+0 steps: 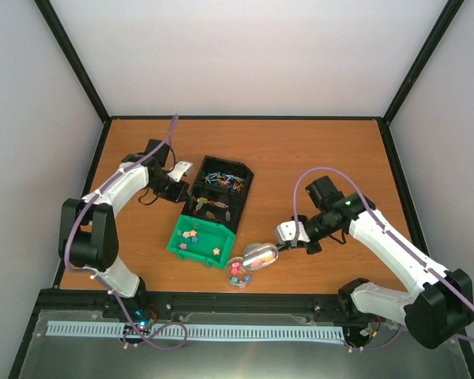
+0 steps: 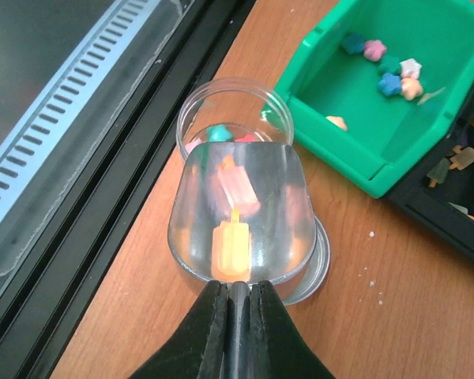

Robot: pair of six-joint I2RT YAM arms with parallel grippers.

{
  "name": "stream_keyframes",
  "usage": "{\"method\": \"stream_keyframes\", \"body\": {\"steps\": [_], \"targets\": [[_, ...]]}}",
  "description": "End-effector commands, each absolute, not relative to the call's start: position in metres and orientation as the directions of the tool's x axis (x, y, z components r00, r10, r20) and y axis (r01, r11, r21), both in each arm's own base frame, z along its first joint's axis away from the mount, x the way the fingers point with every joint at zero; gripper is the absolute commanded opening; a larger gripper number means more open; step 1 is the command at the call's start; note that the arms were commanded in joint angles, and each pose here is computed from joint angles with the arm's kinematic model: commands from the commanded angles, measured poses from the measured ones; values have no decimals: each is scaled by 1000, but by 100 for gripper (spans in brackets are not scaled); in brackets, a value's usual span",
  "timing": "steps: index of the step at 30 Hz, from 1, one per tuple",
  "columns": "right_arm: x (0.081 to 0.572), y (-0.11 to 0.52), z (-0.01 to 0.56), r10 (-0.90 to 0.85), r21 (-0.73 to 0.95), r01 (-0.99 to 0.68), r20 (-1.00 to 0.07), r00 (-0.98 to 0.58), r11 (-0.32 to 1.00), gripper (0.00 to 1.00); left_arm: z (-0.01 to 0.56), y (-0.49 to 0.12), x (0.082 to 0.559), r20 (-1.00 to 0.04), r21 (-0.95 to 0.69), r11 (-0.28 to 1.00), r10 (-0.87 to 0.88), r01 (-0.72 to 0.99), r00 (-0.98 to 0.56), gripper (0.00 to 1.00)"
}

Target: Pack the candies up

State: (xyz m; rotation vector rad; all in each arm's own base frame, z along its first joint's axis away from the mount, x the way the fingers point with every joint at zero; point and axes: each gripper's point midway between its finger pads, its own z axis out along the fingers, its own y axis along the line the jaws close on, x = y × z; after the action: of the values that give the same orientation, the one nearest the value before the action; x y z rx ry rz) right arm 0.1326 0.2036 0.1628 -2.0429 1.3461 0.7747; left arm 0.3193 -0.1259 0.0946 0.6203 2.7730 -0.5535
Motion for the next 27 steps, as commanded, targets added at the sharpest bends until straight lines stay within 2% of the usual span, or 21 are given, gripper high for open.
{"method": "stream_keyframes", "body": {"steps": [1,10,17,20,23,27], "targets": [[139,208,164,-667,-161,-938,-667,333,-307,3,76,-128,297,-223,-350,827,384,441,-896,1],[134,215,164,-723,-158,-934,-596,349,-321,3,75,-127,296,-221,-346,828,386,441,-896,1],[145,218,192,-741,-180,-940,-580,339,-289,3,74,-128,297,-218,-349,826,387,442,-896,1],[167,227,203,-766,-186,-960,-580,279,-209,3,74,-128,297,-219,-348,827,387,442,-896,1],[207,242,216,-795,-190,-981,-591,139,-30,3,75,-128,297,-221,-350,826,386,442,-896,1],[250,262,230,-805,-141,-981,-592,-25,134,3,78,-129,297,-229,-350,825,383,443,-895,1]]}}
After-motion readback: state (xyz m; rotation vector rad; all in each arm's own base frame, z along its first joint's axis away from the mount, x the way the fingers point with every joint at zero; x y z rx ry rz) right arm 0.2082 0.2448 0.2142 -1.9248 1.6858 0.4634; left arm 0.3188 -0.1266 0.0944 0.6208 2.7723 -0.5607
